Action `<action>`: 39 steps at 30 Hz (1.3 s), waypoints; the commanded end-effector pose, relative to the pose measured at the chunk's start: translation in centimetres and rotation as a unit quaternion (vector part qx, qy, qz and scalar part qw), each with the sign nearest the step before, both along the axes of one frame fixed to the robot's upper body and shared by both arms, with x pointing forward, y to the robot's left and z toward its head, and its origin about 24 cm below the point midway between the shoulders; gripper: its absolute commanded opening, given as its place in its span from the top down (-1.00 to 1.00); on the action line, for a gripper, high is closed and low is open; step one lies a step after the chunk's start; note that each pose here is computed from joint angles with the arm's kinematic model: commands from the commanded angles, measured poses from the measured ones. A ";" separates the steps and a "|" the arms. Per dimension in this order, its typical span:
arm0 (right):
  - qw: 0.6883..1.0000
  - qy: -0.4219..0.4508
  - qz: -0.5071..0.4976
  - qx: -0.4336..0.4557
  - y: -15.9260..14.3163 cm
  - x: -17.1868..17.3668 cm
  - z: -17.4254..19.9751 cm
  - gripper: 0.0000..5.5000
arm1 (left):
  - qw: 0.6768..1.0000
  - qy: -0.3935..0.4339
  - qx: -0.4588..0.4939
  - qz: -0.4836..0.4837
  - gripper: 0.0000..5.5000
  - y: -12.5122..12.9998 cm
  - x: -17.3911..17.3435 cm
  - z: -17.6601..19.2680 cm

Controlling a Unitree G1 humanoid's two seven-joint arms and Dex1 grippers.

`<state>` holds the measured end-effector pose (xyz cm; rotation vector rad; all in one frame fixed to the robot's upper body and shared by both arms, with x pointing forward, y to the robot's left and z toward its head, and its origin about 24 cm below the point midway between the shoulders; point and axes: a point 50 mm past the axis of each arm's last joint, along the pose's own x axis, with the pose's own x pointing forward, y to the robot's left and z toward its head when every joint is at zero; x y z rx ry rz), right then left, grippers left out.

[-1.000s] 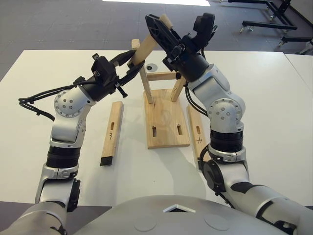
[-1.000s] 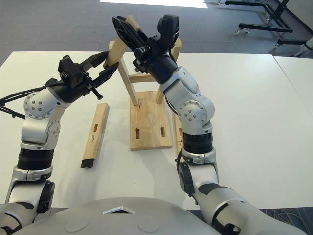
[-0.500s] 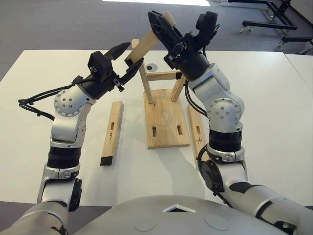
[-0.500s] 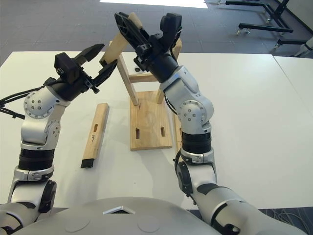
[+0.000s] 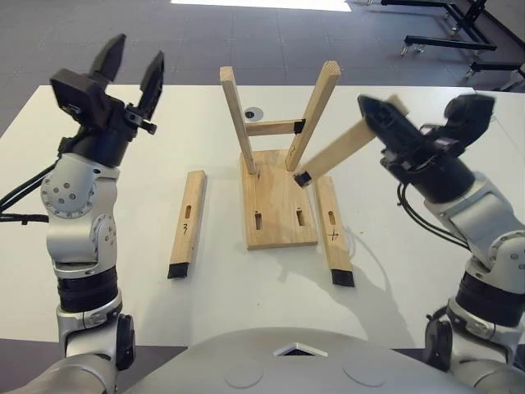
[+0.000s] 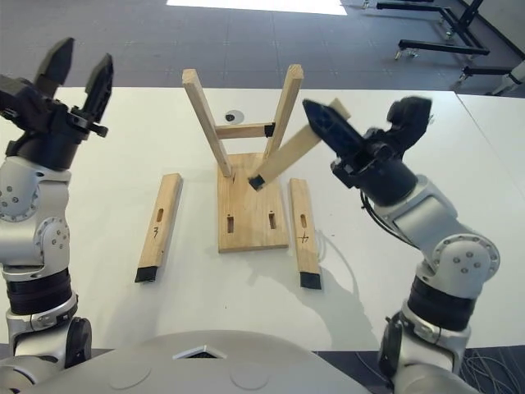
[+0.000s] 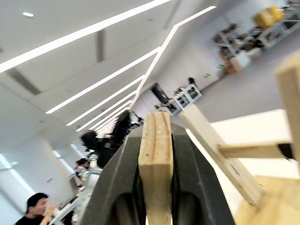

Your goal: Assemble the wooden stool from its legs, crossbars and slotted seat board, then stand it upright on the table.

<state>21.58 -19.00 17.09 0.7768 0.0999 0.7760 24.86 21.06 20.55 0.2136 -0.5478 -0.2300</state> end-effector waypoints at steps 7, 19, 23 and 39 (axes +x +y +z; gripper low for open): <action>0.934 -0.021 -0.191 -0.301 3.0 -3.2 -2.7 0.86 | 0.993 0.010 -0.031 0.118 0.06 3.8 -1.5 0.6; 0.890 -0.008 -0.320 -0.325 4.2 -3.7 -7.1 0.86 | 0.998 0.019 -0.004 0.063 0.06 3.5 2.4 2.4; 0.880 0.003 -0.349 -0.323 3.8 -3.1 -7.7 0.86 | 0.998 0.014 -0.001 0.062 0.06 3.3 2.5 2.3; 0.876 0.024 -0.351 -0.329 2.4 -3.5 -7.8 0.86 | 0.997 0.012 -0.006 0.079 0.06 3.4 1.8 1.4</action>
